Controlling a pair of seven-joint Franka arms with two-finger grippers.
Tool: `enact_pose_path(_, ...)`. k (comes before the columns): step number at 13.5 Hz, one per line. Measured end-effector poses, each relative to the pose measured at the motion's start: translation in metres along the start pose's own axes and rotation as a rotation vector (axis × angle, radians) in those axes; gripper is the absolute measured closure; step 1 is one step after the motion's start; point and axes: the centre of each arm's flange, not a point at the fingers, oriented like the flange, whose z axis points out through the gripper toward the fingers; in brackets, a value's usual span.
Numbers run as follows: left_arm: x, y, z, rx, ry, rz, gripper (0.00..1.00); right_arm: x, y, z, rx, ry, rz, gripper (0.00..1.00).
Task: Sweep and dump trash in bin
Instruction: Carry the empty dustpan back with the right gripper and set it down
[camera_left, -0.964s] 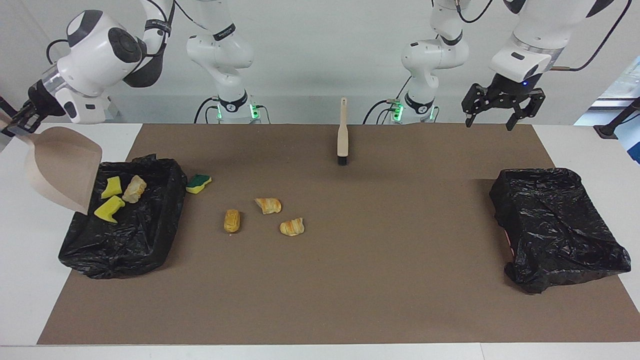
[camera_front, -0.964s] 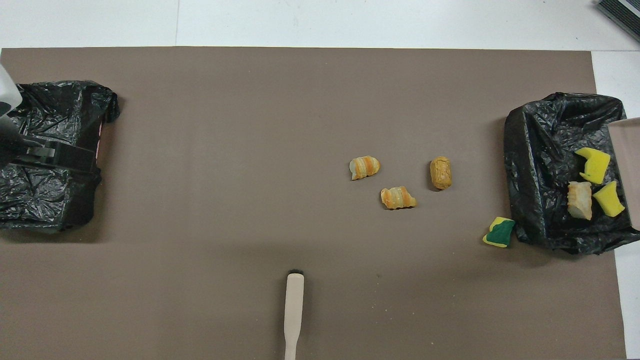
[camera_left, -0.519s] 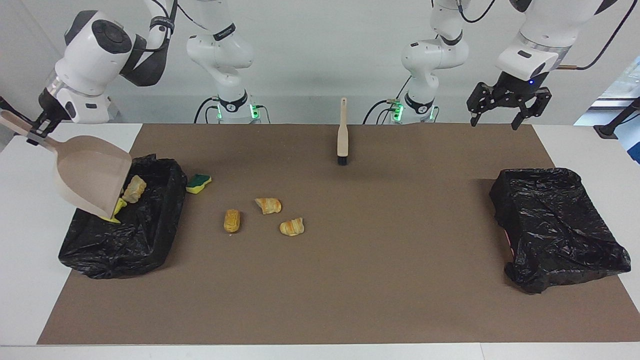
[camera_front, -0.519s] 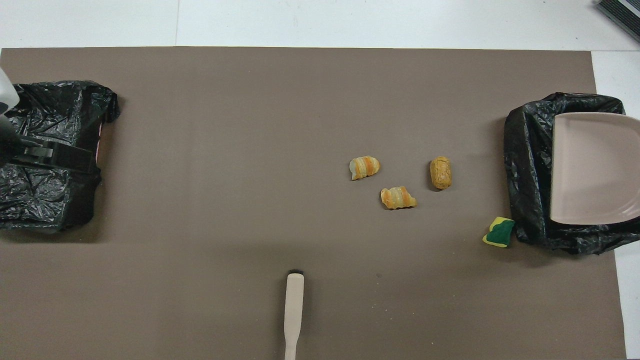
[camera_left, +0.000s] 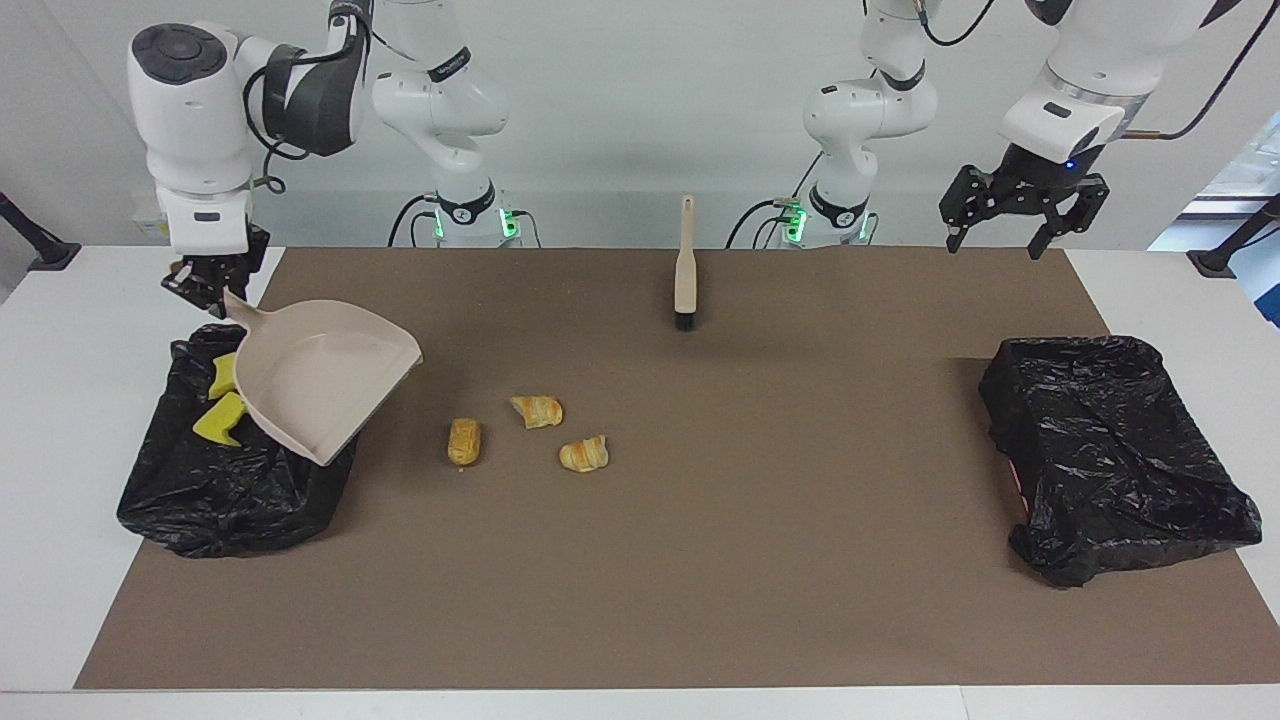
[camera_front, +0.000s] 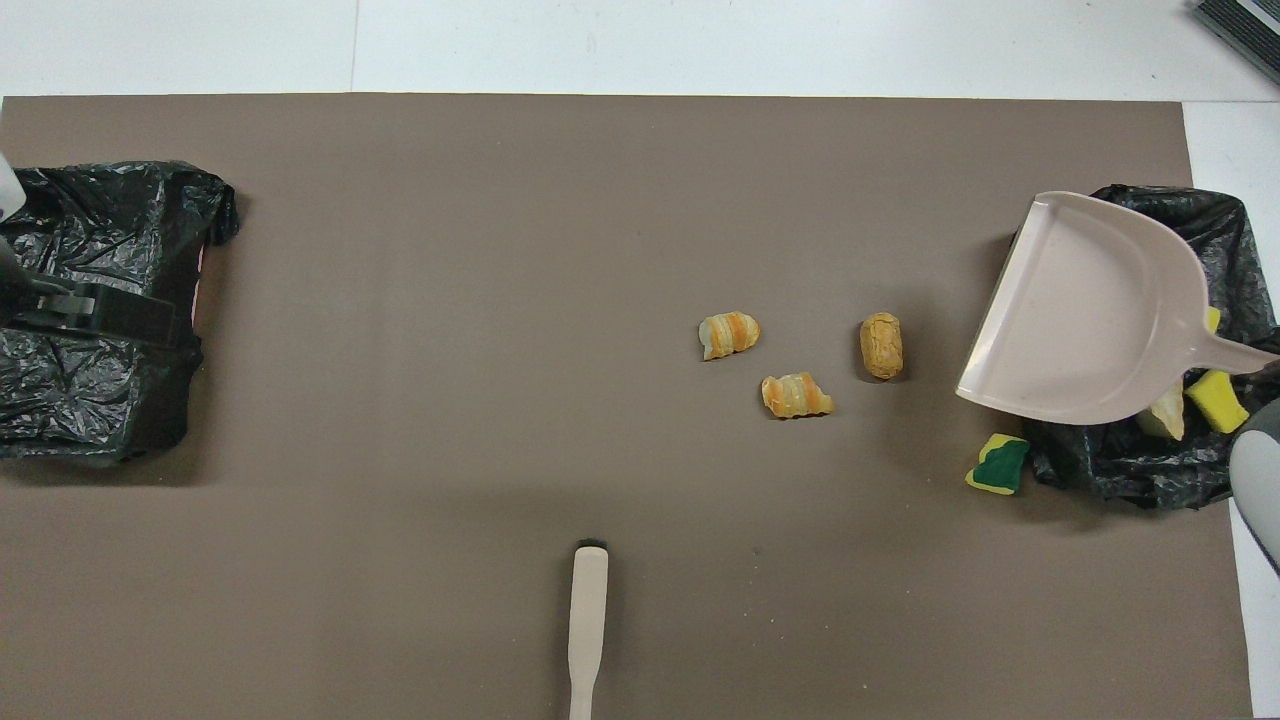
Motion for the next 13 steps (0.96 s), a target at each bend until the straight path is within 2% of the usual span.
enact_pose_path(4, -0.002, 0.000, 0.000, 0.000, -0.010, 0.000, 0.00, 0.049, -0.025, -0.013, 0.073, 0.083, 0.209, 0.69)
enact_pose_path(8, -0.003, -0.003, -0.001, 0.000, -0.012, -0.006, 0.00, 0.109, -0.061, -0.031, 0.140, 0.135, 0.387, 0.69)
enact_pose_path(10, -0.004, -0.008, -0.002, -0.001, -0.015, -0.015, 0.00, 0.141, -0.081, -0.032, 0.173, 0.135, 0.463, 0.69)
enact_pose_path(13, -0.005, -0.016, -0.002, -0.001, -0.015, -0.028, 0.00, 0.207, -0.123, -0.029, 0.217, 0.121, 0.580, 0.69)
